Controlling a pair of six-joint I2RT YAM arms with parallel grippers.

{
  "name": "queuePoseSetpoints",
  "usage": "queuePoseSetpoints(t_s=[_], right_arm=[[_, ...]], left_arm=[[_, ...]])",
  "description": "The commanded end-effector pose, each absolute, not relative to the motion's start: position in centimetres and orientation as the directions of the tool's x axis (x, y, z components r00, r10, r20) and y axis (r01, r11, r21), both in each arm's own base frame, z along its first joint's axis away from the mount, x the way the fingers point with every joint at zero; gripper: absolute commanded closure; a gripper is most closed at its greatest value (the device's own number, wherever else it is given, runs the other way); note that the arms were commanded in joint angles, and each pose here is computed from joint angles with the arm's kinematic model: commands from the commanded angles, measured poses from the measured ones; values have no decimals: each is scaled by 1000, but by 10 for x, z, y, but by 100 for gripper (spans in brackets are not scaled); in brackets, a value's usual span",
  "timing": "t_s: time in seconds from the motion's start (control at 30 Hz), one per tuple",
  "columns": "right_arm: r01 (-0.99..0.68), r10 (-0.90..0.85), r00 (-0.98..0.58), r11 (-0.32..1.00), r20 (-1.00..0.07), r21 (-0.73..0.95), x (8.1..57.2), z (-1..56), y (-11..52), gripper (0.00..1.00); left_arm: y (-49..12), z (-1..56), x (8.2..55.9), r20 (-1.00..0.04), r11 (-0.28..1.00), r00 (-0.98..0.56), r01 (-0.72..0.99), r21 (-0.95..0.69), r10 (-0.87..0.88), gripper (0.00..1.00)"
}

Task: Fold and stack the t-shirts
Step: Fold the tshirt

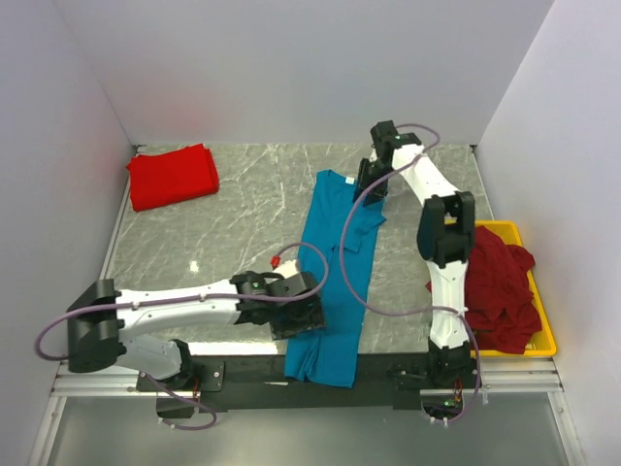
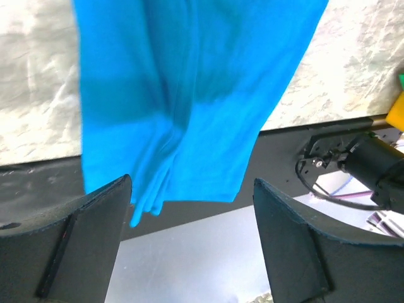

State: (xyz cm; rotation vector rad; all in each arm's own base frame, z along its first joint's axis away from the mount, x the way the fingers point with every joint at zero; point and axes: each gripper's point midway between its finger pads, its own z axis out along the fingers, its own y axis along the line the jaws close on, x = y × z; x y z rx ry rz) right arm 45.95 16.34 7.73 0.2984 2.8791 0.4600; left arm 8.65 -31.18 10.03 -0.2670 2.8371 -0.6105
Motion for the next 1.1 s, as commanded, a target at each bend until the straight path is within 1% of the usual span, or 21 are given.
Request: queuePoseSetpoints(t_s=[0.0,0.03,0.07,0.1,0.13,0.17,0.2,0.23,0.27,0.3,0.37,0.4,0.47,0.5,0.53,0.6,0.77,0.8,0.87,0.93,1.07], right_arm=[[107,241,-917,916,-318,386,446,147,161,57],[94,256,-896,909,-364,407,439,168,161,57],[98,260,-893,909,-368,405,430,170,160,57],[117,250,-914,916,-320,383,405,150,162,57],[102,256,-893,916,-369,388,394,166,161,57],[103,253,-896,918,-365,384,380,163,163,57],[122,241,-920,925,-309,359,349,139,168,57],[105,239,-910,923,-340,369,334,148,172,57],[102,232,-914,925,-334,365,317,143,176,57],[123,221,-934,936,-280,329,287,116,172,57],[103,211,-936,929,-280,355,249,115,189,57],[153,233,-948,932,-219,328,220,91,184,57],[138,222,-953,924,-208,356,186,86,192,57],[196,259,-953,921,-155,336,163,68,186,57],[164,241,-956,913,-169,375,148,73,193,57],[223,285,-952,897,-115,381,123,61,192,57],[195,238,-970,891,-54,410,67,53,201,57],[232,267,-963,883,-30,408,60,49,202,57],[208,242,-970,871,-21,445,47,52,213,57],[238,269,-963,856,-1,460,40,52,221,57],[245,263,-965,869,20,431,23,43,232,57]], left_arm=[[-282,85,79,-175,916,-951,-178,-358,-253,16],[-279,81,77,-170,920,-955,-173,-351,-244,16],[-273,74,73,-159,925,-959,-170,-339,-234,16],[-271,72,71,-156,927,-961,-165,-336,-228,18],[-268,73,71,-160,927,-962,-157,-340,-222,18],[-264,70,69,-161,930,-962,-155,-334,-218,19],[-261,71,69,-166,929,-962,-150,-337,-216,20],[-259,76,70,-176,924,-961,-139,-356,-212,20],[-253,73,70,-178,926,-961,-140,-350,-213,21],[-253,73,70,-175,921,-962,-135,-364,-210,21],[-246,69,68,-168,919,-967,-116,-377,-191,23],[-250,71,67,-156,907,-970,-109,-408,-186,24],[-251,73,67,-162,898,-973,-81,-432,-165,25],[-252,74,68,-173,898,-974,-59,-436,-147,26],[-252,74,67,-175,900,-975,-46,-434,-135,26],[-252,72,67,-181,906,-978,-16,-423,-101,26],[-257,63,65,-166,910,-986,40,-412,-32,25],[-258,64,66,-175,910,-984,54,-411,-21,25],[-258,66,67,-182,907,-983,63,-415,-15,25],[-257,68,66,-186,902,-982,66,-426,-15,25],[-253,68,64,-188,899,-982,71,-432,-13,24]])
